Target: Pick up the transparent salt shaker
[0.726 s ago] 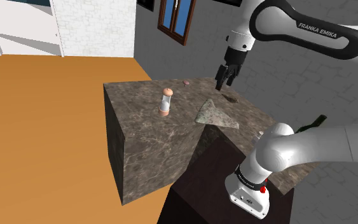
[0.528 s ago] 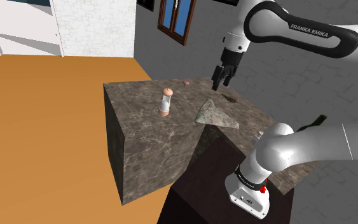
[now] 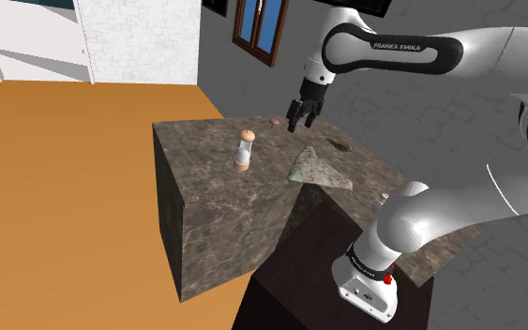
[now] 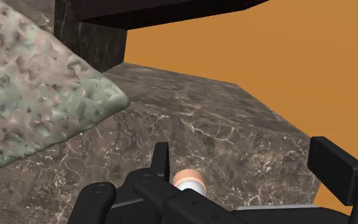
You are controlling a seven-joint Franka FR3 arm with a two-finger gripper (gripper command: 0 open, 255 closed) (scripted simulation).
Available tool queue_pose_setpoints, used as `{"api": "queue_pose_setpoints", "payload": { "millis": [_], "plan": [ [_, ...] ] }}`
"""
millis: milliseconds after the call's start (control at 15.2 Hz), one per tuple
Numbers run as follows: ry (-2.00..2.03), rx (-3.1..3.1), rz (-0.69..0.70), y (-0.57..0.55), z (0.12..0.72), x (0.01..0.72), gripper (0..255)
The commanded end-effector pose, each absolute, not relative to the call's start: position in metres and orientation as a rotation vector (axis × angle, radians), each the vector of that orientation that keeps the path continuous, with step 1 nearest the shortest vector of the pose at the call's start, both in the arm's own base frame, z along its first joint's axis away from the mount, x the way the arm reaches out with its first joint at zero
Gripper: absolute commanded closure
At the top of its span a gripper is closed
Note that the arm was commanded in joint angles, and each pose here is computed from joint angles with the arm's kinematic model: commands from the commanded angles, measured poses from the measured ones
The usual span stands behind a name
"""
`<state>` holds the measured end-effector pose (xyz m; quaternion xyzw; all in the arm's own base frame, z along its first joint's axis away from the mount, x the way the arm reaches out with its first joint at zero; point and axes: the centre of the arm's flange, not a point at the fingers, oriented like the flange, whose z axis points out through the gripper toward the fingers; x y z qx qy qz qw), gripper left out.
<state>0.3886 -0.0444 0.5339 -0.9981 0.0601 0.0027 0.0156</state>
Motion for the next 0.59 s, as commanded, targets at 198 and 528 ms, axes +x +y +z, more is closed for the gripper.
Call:
{"api": "queue_pose_setpoints", "payload": {
  "millis": [198,528],
  "plan": [
    [0.210,-3.081,-0.031,-0.056,0.502,0.441,0],
    [0.233,-3.057,-0.067,-0.071,0.471,0.495,0]
  ]
}}
